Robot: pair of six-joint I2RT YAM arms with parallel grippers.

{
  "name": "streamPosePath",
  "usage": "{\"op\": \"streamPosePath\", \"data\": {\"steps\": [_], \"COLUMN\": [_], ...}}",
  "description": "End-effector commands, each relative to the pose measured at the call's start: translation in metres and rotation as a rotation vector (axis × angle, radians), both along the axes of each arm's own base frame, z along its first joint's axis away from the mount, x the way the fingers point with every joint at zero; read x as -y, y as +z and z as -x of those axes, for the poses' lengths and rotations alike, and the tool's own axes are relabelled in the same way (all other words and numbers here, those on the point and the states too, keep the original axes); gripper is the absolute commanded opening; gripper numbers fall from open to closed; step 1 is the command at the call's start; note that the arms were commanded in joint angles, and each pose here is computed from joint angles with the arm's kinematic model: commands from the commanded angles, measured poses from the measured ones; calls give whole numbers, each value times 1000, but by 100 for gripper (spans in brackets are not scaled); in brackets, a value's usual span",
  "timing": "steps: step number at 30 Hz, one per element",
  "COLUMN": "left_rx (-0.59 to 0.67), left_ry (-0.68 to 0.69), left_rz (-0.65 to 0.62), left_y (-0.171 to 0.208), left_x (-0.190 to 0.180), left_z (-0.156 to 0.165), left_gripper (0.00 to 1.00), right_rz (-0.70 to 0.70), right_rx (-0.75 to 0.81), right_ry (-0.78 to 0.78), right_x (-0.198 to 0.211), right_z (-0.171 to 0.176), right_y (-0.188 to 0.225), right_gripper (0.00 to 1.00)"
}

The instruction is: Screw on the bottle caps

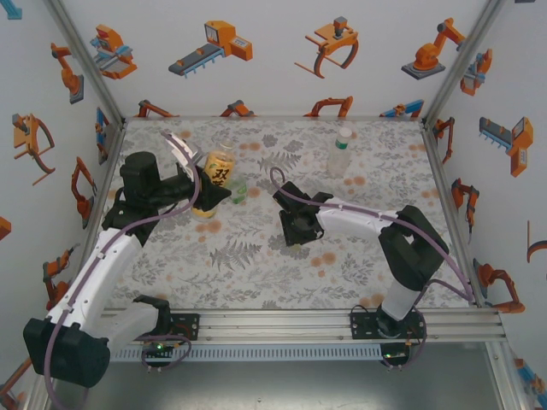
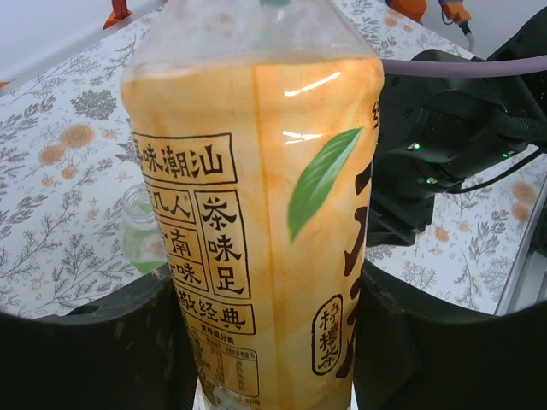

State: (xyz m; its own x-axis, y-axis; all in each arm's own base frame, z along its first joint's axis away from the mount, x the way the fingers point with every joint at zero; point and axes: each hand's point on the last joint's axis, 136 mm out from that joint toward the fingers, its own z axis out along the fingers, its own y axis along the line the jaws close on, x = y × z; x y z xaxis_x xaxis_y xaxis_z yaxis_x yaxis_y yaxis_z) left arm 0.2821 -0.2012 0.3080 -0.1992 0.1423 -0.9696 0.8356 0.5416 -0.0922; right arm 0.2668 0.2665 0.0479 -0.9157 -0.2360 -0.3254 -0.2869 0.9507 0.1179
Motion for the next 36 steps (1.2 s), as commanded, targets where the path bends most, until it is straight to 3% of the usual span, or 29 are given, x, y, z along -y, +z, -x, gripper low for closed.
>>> {"op": "streamPosePath", "data": {"steps": [1, 36], "left_rx": [37, 43], "left_ry": [-24, -33], "left_rz": [15, 33], "left_y": [8, 13], "left_x": [1, 2], "left_z": [5, 9], "left_gripper": [0, 0], "right_rz": [13, 33], "right_rx": [23, -42], "right_ry": [8, -17], "right_x": [-4, -2], "right_z": [-4, 5], "right_y": [7, -28], "right_gripper": [41, 43]}}
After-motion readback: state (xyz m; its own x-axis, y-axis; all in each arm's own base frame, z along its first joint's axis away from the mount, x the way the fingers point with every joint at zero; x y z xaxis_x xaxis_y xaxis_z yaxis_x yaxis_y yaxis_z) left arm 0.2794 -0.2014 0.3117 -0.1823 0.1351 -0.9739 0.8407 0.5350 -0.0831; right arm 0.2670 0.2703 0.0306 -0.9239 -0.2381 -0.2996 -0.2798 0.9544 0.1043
